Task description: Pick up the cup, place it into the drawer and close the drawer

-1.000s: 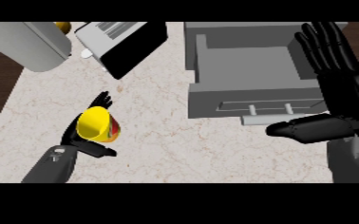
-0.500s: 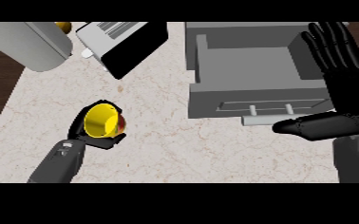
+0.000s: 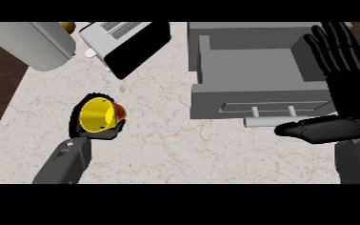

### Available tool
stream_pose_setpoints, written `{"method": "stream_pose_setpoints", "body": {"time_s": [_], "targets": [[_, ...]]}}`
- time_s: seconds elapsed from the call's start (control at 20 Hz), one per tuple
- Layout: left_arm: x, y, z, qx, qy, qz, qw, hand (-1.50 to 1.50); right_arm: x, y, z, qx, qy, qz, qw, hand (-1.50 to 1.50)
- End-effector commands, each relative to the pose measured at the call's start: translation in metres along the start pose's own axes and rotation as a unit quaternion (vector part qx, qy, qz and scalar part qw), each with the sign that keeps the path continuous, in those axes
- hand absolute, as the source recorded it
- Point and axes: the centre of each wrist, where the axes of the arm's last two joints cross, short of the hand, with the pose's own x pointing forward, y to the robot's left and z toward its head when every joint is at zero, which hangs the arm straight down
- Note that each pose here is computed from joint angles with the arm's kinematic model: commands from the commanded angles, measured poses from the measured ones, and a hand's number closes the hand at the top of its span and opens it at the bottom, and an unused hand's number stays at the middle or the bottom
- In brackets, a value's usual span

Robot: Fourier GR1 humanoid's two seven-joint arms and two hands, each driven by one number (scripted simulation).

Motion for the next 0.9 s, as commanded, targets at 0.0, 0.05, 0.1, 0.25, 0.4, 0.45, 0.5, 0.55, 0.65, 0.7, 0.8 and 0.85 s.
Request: {"method": "stream_pose_setpoints", "body": {"time_s": [0.0, 0.05, 0.1, 0.25, 0.4, 0.45, 0.5, 0.55, 0.65, 0.7, 0.8, 0.85], "targets": [[-0.004, -0.021, -0.003, 0.056, -0.085, 0.012, 0.9948, 1.50, 0.006, -0.012, 0.007, 0.005, 0.014, 0.018, 1.000, -1.50], [0.009, -0.012, -0.031, 0.032, -0.087, 0.027, 0.9953, 1.50, -0.001, -0.007, -0.004, -0.001, 0.002, 0.004, 1.000, -1.50], [0.015, -0.009, -0.038, 0.021, -0.097, 0.032, 0.9945, 1.50, 0.004, -0.001, -0.004, -0.006, 0.011, 0.005, 1.000, -1.50], [0.023, -0.050, -0.068, -0.018, -0.094, 0.026, 0.9951, 1.50, -0.001, 0.007, 0.015, -0.009, 0.004, 0.012, 1.000, -1.50], [0.047, -0.073, -0.102, -0.041, -0.123, 0.034, 0.9910, 1.50, 0.004, -0.009, -0.005, -0.013, 0.019, 0.014, 1.000, -1.50], [0.053, -0.097, -0.115, -0.041, -0.119, 0.036, 0.9914, 1.50, -0.008, -0.015, 0.011, -0.008, 0.015, 0.016, 1.000, -1.50], [0.056, -0.107, -0.115, -0.056, -0.119, 0.029, 0.9909, 1.50, 0.002, -0.013, -0.003, -0.011, 0.010, 0.019, 1.000, -1.50], [0.068, -0.118, -0.130, -0.075, -0.113, 0.035, 0.9901, 1.50, -0.010, -0.014, 0.003, -0.013, 0.013, 0.016, 1.000, -1.50], [0.088, -0.133, -0.141, -0.095, -0.121, 0.034, 0.9875, 1.50, -0.013, -0.018, 0.002, -0.027, 0.010, 0.019, 0.999, -1.50], [0.102, -0.141, -0.156, -0.107, -0.117, 0.045, 0.9863, 1.50, -0.007, -0.013, 0.002, -0.017, 0.017, 0.028, 0.999, -1.50], [0.122, -0.161, -0.167, -0.114, -0.121, 0.044, 0.9851, 1.50, -0.007, -0.012, -0.009, -0.018, 0.006, 0.019, 1.000, -1.50], [0.129, -0.176, -0.176, -0.110, -0.117, 0.038, 0.9863, 1.50, -0.002, -0.026, 0.000, -0.014, 0.014, 0.020, 1.000, -1.50]]}}
